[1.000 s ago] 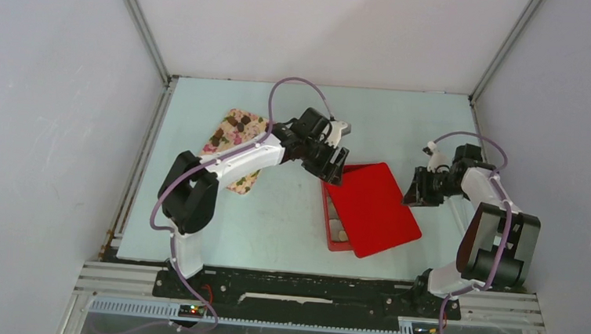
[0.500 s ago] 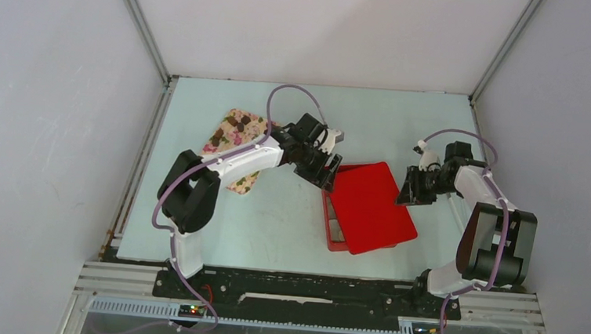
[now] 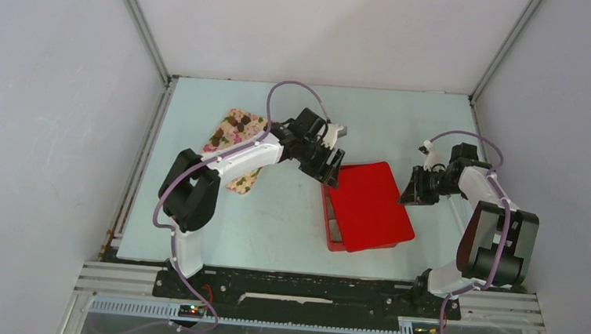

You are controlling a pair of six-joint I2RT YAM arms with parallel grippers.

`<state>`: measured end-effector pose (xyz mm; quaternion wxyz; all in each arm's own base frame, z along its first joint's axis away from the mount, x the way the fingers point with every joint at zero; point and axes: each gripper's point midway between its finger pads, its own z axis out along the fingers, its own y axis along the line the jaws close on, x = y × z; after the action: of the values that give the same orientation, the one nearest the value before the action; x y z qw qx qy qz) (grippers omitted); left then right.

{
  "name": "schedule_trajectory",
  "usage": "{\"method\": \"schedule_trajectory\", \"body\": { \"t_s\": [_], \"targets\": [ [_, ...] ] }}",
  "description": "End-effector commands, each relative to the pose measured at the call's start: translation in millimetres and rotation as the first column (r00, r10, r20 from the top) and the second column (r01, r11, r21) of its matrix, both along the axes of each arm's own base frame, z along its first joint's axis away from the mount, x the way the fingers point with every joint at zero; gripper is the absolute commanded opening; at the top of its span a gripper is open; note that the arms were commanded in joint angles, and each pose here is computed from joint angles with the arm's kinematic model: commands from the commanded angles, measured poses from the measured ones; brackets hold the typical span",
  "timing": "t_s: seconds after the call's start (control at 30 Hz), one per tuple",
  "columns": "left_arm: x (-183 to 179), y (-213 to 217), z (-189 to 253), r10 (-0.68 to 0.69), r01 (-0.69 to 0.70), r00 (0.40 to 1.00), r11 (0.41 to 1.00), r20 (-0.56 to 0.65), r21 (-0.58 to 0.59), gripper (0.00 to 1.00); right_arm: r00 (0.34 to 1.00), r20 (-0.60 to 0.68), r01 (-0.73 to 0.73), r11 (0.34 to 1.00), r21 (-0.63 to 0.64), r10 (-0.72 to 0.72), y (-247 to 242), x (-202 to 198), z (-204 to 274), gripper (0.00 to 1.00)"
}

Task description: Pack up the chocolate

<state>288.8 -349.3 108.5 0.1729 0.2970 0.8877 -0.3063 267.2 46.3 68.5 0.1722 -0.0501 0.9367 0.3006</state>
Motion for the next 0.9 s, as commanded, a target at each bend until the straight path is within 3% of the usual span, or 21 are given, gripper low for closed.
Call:
{"method": "schedule_trajectory", "body": {
  "t_s": [0.0,0.27,0.57,0.87],
  "targets": [
    [34.7,-26.7,38.4,-0.017,0.028,0.992,0.996,0.126,-0.084,0.73,1.000,0.024,-0.018,0.998,-0.057,0.019,-9.1,5.2,-8.6,0.25],
    [54.4,-42.2,17.7,-0.057,0.064,0.991,0.997,0.122,-0.052,0.74,0.999,0.026,-0.025,0.998,-0.059,0.026,-7.9,4.3,-7.6,0.26],
    [43.5,-41.6,-7.7,-0.093,0.095,0.994,0.995,0.055,-0.038,0.74,0.999,0.022,-0.032,0.998,-0.061,0.033,-5.8,3.8,-8.4,0.27],
    [17.1,-60.5,17.7,-0.220,0.207,0.975,0.957,-0.042,-0.204,0.71,0.999,0.030,-0.032,0.997,-0.064,0.034,-4.1,4.6,-5.9,0.28]
  ]
}}
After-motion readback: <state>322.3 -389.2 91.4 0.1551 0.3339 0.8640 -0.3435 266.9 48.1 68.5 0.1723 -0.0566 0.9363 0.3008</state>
